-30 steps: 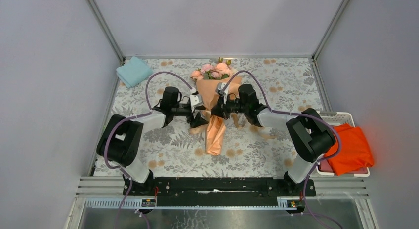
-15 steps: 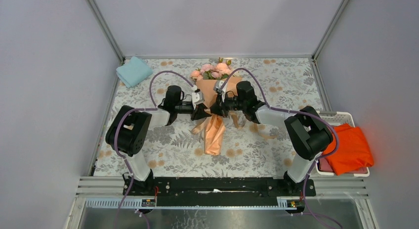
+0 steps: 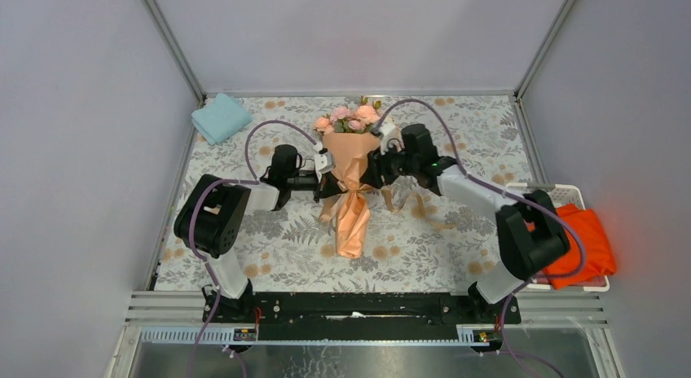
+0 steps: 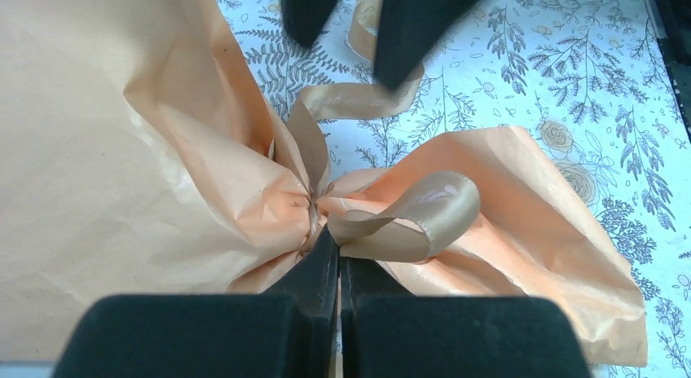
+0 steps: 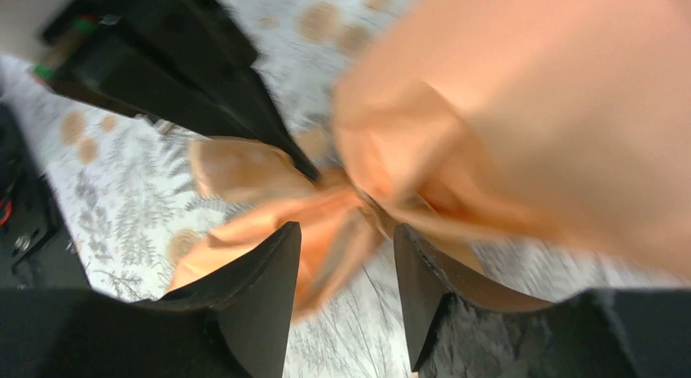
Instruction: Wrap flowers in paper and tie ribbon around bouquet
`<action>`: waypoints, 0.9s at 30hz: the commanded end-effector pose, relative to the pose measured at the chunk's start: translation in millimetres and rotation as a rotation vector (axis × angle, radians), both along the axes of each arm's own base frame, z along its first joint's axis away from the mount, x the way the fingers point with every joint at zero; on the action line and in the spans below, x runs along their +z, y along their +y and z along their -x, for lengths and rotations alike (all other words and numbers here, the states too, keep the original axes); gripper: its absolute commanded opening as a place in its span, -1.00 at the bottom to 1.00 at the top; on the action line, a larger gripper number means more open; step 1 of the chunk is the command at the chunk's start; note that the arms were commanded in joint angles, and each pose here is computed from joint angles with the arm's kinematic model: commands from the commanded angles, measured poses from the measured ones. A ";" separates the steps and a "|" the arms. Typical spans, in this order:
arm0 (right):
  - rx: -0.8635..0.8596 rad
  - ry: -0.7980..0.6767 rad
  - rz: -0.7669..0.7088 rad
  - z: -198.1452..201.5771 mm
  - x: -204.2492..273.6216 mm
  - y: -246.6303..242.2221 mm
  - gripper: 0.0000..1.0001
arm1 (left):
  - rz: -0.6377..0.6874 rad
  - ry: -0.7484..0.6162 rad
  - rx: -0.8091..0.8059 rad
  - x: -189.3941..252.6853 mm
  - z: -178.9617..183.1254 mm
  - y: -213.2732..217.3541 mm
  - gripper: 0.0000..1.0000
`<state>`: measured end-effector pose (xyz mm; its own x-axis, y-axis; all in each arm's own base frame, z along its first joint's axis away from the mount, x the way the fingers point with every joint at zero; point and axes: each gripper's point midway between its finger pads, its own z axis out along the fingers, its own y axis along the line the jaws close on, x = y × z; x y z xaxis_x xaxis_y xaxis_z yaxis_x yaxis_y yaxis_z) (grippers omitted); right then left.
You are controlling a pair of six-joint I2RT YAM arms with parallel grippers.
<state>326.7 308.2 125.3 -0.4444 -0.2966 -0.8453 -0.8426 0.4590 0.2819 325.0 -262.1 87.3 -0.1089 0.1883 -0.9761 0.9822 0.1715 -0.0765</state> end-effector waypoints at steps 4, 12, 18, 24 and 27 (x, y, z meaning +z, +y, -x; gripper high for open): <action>-0.830 0.336 0.505 28.0 -42.7 -169.7 0.13 | 0.032 -0.040 0.049 13.9 -8.2 0.0 -1.00; -0.886 0.530 0.665 64.4 -96.9 -190.4 0.20 | 0.014 -0.021 0.061 11.6 -2.9 -1.1 -1.00; -0.872 0.586 0.690 78.0 -123.9 -197.7 -0.10 | -0.006 -0.030 0.062 9.1 0.3 -0.2 -1.00; -0.707 0.451 0.518 49.9 -51.1 -170.7 -1.00 | -0.020 -0.063 0.058 7.4 2.4 0.7 -1.00; -0.504 0.182 0.353 26.5 40.3 -119.5 -1.00 | -0.026 -0.092 0.050 7.1 3.8 0.1 -1.00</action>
<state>256.8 123.5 35.7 -0.9553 -0.1013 -0.2778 -0.1254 0.9896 0.0705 321.0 -260.7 85.8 -0.1182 0.2024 -0.9721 0.9705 0.2309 -0.0699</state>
